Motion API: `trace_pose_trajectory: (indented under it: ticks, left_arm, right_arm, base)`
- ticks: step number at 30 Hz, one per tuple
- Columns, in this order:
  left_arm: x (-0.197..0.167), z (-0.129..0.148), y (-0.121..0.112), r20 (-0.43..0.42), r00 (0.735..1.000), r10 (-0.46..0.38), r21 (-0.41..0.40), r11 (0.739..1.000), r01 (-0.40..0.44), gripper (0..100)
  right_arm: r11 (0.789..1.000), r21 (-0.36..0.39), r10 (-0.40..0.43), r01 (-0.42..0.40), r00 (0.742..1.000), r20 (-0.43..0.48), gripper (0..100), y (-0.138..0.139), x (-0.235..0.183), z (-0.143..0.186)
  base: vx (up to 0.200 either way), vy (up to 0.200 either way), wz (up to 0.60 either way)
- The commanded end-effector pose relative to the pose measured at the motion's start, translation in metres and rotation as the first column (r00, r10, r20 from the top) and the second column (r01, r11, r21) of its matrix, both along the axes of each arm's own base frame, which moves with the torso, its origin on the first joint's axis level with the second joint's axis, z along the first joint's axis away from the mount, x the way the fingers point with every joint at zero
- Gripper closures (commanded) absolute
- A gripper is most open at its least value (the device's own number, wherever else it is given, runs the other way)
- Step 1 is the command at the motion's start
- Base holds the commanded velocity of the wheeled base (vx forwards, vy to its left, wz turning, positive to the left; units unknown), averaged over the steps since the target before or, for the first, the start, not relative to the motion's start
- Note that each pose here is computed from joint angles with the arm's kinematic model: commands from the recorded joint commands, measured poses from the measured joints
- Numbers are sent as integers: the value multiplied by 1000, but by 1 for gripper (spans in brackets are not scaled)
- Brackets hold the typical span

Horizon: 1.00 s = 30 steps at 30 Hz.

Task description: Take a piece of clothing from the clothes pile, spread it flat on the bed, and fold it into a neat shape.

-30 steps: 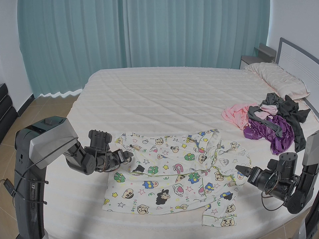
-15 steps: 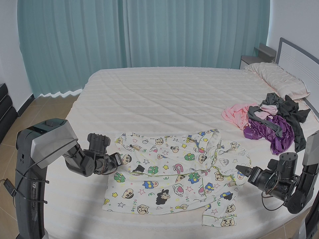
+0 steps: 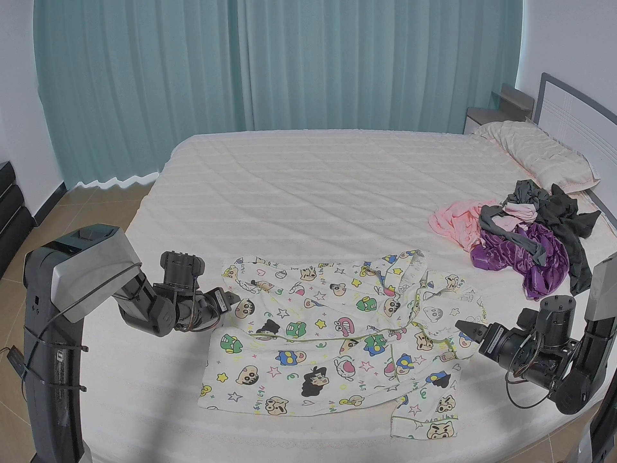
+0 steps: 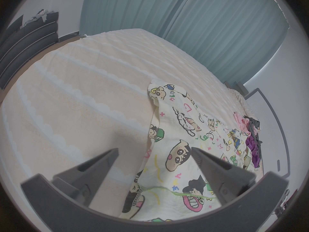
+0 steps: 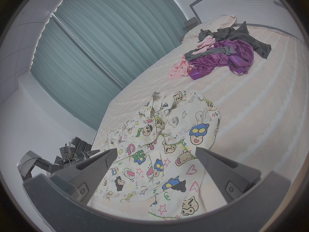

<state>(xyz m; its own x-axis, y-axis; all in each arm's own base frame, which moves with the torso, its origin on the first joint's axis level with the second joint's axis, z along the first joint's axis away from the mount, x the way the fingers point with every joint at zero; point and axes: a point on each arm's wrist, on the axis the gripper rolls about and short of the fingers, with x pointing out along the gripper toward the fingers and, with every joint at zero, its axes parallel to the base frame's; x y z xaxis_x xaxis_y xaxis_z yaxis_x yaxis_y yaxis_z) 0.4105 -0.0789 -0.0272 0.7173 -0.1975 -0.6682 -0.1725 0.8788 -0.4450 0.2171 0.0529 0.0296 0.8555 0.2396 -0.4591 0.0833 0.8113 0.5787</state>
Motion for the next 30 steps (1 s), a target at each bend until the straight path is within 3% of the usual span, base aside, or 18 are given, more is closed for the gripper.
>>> trace_pose_trajectory:
  ticks: [1,15,16,30]
  left_arm:
    - [5,-5,-3,4,1000,-8,-5,1000,8,0]
    - [14,-10,-17,12,997,-70,-48,996,71,0]
    - [15,-11,-17,12,997,-70,-48,996,71,100]
    - [1,-14,-7,-31,999,-27,-6,1000,27,100]
  right_arm:
    - [1000,-1,0,0,1000,0,0,0,0,0]
    - [1000,-6,-1,1,1000,-29,0,0,2,-7]
    - [1000,-5,-1,1,1000,-27,0,0,2,-7]
    - [1000,2,-9,9,1000,-7,0,-1,4,-7]
  base:
    - [0,0,0]
    - [0,0,0]
    - [0,0,0]
    - [0,0,0]
